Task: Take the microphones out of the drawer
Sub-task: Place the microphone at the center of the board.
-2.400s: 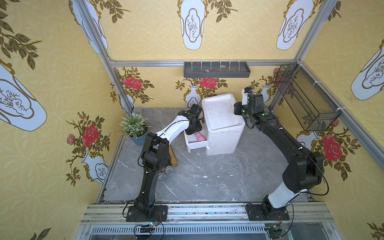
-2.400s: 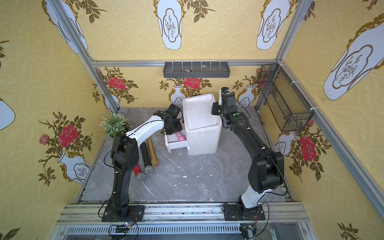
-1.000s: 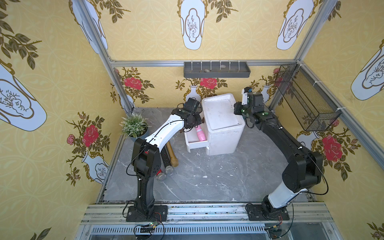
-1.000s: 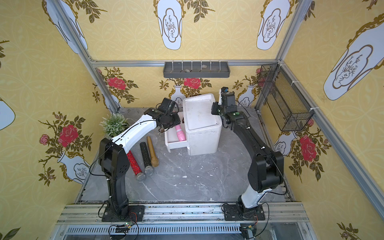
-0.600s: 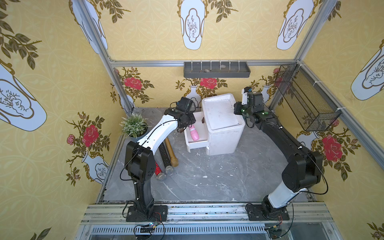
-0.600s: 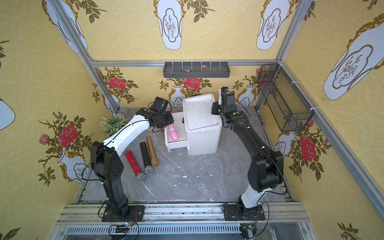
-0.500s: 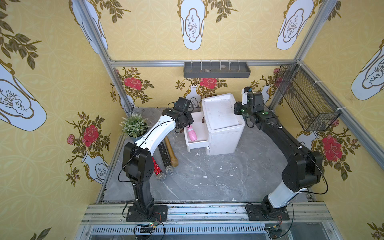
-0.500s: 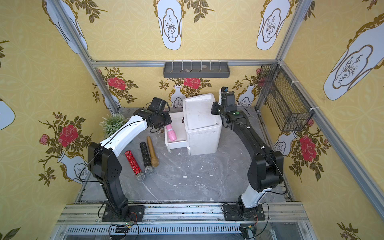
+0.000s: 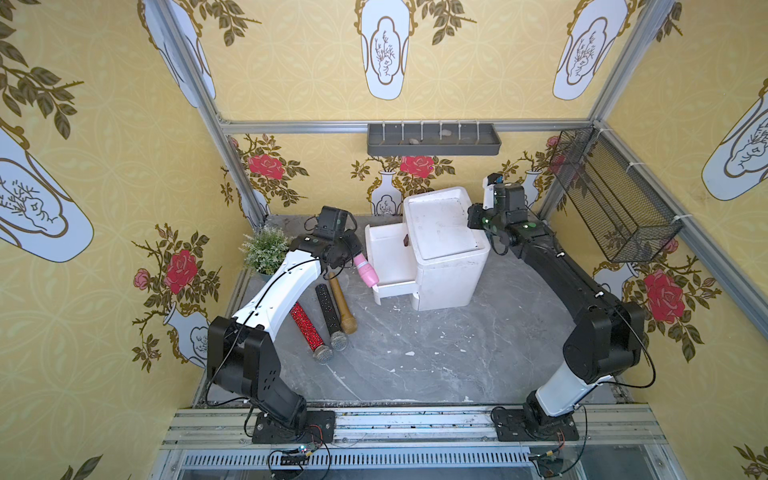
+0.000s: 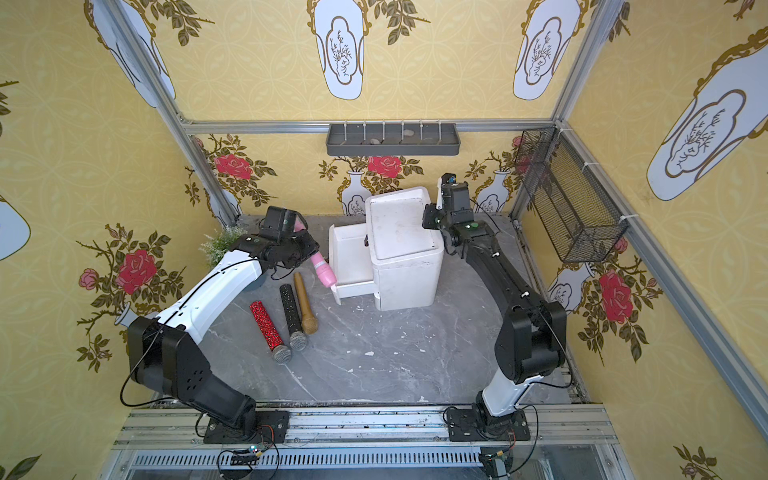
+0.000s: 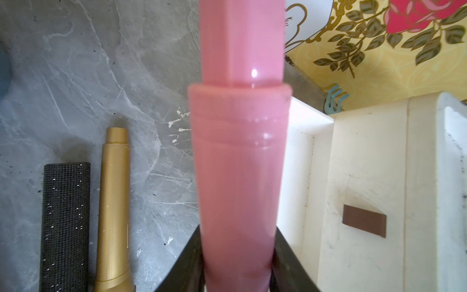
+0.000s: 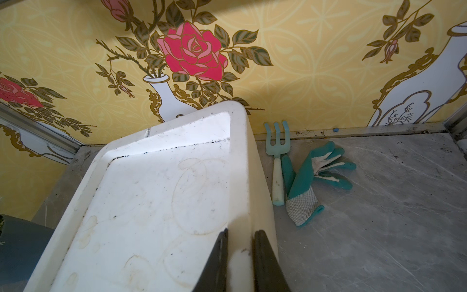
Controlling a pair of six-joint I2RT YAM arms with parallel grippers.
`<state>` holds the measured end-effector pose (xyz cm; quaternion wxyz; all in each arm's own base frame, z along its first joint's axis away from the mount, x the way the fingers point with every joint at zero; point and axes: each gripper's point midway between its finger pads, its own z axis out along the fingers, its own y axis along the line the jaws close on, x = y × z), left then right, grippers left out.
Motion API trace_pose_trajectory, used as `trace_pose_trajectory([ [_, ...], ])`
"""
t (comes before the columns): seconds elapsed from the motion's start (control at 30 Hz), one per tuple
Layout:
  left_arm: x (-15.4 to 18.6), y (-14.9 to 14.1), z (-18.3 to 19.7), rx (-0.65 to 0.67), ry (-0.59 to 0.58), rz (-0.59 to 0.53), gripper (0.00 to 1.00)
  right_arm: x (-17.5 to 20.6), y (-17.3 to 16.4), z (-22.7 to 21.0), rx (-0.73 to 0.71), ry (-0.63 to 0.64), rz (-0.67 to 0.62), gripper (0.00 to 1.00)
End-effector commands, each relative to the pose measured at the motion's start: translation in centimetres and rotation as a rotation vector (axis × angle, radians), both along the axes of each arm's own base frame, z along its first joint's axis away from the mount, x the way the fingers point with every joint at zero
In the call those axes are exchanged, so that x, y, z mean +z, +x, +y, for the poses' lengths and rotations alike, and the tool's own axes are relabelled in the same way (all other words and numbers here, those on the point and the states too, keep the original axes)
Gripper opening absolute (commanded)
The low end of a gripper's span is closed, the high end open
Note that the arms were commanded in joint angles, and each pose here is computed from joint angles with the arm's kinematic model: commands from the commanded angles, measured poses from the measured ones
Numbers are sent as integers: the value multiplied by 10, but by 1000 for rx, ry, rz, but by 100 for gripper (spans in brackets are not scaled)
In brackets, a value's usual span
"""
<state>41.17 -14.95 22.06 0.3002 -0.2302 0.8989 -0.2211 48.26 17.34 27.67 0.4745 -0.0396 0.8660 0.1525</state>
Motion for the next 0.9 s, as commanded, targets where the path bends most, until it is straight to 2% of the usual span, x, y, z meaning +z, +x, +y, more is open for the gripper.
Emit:
trace_pose_trajectory([
  [0.0, 14, 5, 1, -4, -51, -52, 0, -60, -30, -11, -4, -92, 242, 1],
  [0.23, 4, -22, 29, -13, 8, -5, 0, -64, -32, -10, -5, -103, 254, 1],
  [0.53, -26, -94, 87, 56, 71, 94, 0, -68, -30, -11, -8, -109, 258, 1],
  [0.87, -86, -167, 140, 188, 154, 250, 0, -72, -30, -9, 0, -111, 261, 1],
])
